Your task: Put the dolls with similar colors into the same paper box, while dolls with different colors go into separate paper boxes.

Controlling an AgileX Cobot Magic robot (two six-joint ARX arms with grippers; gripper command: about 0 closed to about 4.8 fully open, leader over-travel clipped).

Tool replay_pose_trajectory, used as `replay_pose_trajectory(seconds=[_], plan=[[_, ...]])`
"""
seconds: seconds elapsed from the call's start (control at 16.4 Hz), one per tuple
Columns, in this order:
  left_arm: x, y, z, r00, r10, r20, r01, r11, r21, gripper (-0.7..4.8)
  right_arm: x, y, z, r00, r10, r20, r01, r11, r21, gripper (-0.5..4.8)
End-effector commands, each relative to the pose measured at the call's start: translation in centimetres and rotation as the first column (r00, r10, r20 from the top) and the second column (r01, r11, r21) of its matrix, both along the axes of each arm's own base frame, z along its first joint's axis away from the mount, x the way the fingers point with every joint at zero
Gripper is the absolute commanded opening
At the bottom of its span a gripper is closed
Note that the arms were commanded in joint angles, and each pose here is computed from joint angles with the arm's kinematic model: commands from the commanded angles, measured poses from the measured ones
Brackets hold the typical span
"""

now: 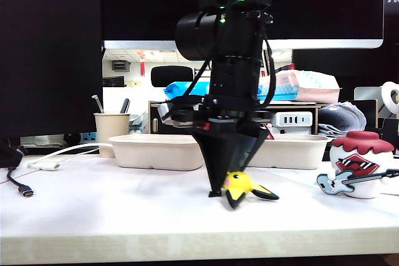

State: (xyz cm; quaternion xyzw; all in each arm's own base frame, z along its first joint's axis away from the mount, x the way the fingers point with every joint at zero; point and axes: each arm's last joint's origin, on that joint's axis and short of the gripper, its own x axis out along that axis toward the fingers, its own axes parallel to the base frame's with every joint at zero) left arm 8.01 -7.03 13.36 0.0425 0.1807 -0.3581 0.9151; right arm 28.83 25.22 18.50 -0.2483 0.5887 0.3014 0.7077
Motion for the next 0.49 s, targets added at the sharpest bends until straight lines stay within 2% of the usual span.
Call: replay_pose_trajectory(seconds=[0.06,0.3,0.49], plan=[[0.2,0.2,0.2,0.999,0.025,0.02,-0.025,1.0,-0.014,-0.05,0.2,0.2,1.1,0.999,-0.013,0.051,0.01,0.999,0.052,1.16],[0.6,1.2,0.8,0.989,0.128,0.072,-0.123,0.991,-0.058,-0.05,1.0,0.6,3.1,0.992,-0.04,0.119,0.025,0.992,0.126,1.16],[0.9,2.4,1.6,0.959,0.247,0.141,-0.232,0.966,-0.117,-0.05,2.6,2.1,6.6,0.961,-0.067,0.268,-0.006,0.965,0.263,1.16]])
